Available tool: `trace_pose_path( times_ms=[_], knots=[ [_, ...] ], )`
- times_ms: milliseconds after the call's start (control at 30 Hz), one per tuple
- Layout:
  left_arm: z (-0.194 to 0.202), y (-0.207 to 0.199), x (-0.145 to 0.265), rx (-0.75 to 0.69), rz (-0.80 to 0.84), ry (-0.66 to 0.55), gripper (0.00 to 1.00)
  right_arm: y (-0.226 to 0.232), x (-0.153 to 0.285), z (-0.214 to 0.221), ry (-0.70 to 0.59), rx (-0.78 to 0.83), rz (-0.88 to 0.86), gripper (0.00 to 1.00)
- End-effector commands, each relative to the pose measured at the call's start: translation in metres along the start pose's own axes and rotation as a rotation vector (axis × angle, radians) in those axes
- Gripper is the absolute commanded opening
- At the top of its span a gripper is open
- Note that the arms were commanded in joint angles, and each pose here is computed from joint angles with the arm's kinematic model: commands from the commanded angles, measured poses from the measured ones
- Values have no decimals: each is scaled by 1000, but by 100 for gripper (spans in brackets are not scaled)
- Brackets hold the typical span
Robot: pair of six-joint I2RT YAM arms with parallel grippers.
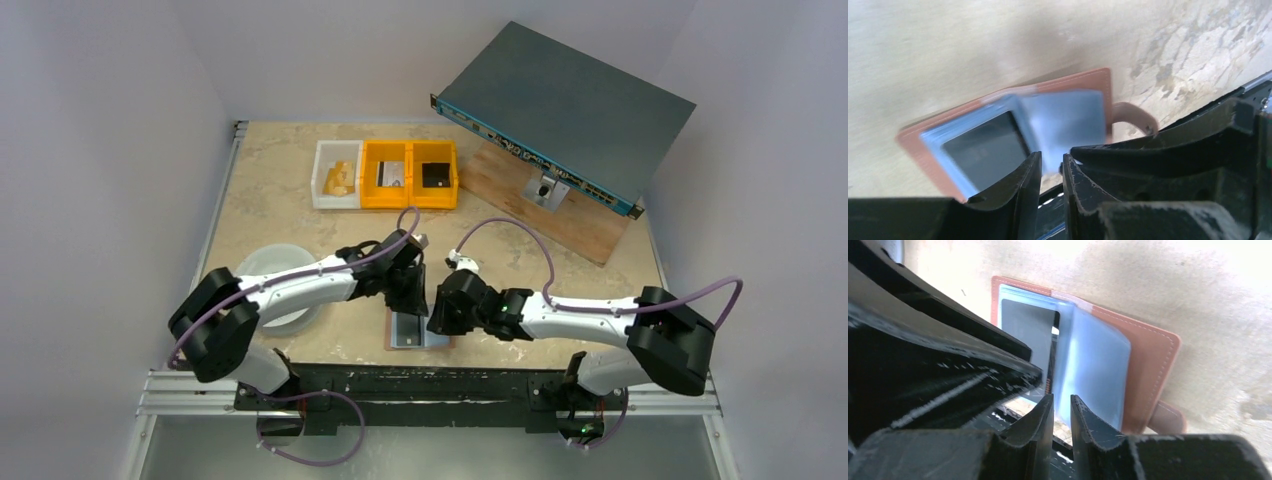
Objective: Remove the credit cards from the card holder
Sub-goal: Remove the credit card from the card holder.
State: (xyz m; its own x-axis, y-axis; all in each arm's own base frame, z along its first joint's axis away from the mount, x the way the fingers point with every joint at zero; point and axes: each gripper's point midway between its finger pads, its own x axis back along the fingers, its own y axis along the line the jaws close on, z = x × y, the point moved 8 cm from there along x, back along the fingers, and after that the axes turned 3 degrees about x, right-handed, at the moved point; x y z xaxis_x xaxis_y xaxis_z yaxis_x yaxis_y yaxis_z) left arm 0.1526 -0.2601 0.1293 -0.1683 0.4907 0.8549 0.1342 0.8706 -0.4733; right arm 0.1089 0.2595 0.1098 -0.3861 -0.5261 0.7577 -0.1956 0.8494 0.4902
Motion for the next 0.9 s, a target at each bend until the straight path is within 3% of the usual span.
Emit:
trace_pose_path(
  times_ms=[0, 333, 867],
  knots=[
    [5, 35, 14, 19, -72, -42, 22, 16, -4, -4, -13, -28, -105, 19],
    [12, 54, 16, 45, -90, -48, 21, 20, -24, -3, 25, -31, -112, 31],
    [14, 57, 2, 58, -93, -10, 14, -6, -38, 1, 63, -90, -122, 32]
  ],
)
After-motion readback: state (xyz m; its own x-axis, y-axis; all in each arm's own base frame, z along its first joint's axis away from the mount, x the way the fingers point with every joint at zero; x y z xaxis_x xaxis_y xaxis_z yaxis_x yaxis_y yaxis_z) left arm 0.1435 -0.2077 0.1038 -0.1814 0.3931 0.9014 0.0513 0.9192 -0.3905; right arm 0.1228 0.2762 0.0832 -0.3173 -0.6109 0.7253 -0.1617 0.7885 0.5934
